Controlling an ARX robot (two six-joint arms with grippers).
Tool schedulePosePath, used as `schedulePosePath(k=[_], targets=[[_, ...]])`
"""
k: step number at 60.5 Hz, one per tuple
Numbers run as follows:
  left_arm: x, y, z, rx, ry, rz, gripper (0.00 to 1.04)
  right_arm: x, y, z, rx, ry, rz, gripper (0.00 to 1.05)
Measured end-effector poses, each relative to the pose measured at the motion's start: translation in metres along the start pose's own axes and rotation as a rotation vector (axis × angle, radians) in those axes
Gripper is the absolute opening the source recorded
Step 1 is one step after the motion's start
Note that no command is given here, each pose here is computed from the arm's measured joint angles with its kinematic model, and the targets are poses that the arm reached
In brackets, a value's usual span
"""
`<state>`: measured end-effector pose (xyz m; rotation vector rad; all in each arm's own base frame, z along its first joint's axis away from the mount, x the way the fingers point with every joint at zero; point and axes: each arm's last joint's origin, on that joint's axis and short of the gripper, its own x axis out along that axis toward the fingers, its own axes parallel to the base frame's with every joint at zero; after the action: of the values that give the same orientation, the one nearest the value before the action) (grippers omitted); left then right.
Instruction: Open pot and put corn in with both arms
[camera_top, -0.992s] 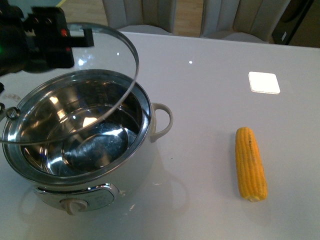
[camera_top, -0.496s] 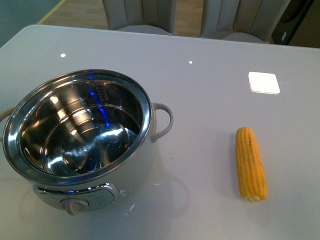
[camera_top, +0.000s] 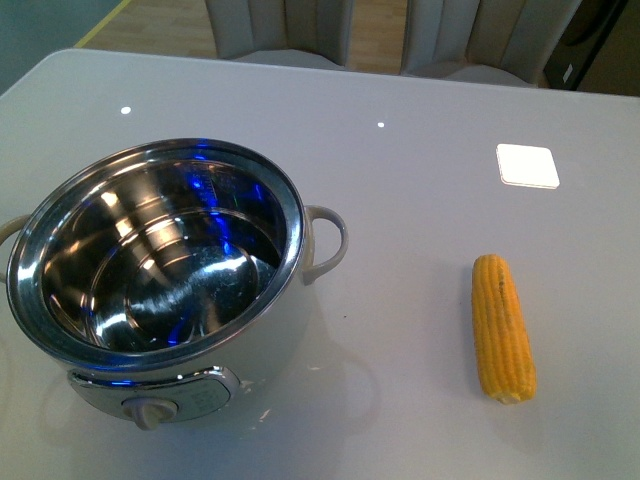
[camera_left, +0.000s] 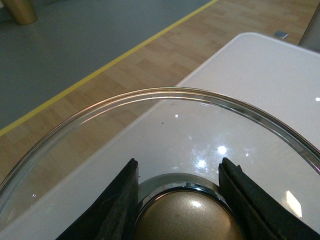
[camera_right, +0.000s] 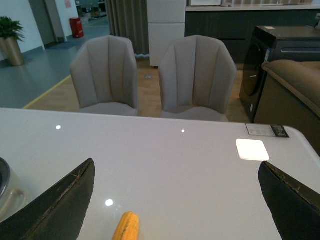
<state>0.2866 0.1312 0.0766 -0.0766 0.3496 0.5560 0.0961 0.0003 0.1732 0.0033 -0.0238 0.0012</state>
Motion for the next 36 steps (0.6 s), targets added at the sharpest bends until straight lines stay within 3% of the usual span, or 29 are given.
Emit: schedulePosePath(k=[14, 36], targets=[[0.023, 0.007, -0.020, -0.012, 0.005, 0.048, 0.42, 0.000, 0.000, 0.000, 0.000, 0.000, 0.000, 0.96], [0.052, -0.006, -0.059, -0.033, 0.010, -0.008, 0.42, 0.000, 0.000, 0.000, 0.000, 0.000, 0.000, 0.96]])
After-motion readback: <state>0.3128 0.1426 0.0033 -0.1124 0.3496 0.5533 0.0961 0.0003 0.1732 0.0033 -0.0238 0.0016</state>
